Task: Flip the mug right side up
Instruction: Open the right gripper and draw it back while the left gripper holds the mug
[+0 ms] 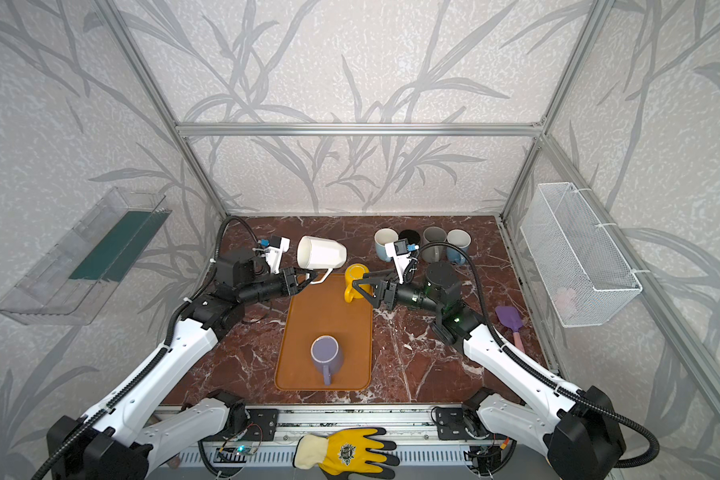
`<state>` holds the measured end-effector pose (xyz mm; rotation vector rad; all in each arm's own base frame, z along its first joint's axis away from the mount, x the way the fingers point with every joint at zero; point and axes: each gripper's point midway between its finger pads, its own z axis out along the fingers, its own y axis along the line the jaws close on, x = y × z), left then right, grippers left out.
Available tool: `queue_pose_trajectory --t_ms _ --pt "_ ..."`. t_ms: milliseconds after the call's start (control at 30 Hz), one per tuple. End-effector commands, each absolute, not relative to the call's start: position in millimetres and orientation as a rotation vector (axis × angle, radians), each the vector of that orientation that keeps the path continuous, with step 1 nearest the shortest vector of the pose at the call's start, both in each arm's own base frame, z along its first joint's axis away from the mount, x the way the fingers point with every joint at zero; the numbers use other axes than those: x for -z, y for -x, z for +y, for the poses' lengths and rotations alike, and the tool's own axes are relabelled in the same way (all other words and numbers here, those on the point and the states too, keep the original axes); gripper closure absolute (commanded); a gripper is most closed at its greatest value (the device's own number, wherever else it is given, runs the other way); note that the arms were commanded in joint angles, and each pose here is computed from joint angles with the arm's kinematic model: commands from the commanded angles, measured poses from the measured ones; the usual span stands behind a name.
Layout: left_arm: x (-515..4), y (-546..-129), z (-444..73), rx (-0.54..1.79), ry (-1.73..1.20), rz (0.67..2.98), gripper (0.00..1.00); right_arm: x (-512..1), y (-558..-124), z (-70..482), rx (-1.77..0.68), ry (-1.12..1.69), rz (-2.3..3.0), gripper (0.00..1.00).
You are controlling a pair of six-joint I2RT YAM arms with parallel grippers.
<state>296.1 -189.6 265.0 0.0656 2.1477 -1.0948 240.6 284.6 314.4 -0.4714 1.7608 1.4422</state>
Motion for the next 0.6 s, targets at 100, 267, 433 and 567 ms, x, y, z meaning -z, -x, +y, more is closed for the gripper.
queue_pose_trajectory --t_ms 100,267,433,567 --pt "-297.9 -311.2 -188.4 1.037 -0.121 2.07 1.0 -319.0 -239.4 278.9 -1.418 0.478 1.741 0.33" --pt "-289.7 -320.1 -185.2 0.982 -0.093 2.143 1.0 -321.5 -236.5 273.8 -1.381 0.489 1.752 0.33" --pt "-287.8 -329.4 -183.2 0.939 -0.078 2.179 1.0 -324.2 -234.5 265.8 -1.335 0.492 1.771 0.33" --pt "-287.0 -339.0 -180.0 0.886 -0.059 2.213 1.0 -324.2 -233.9 258.6 -1.293 0.483 1.797 0.33"
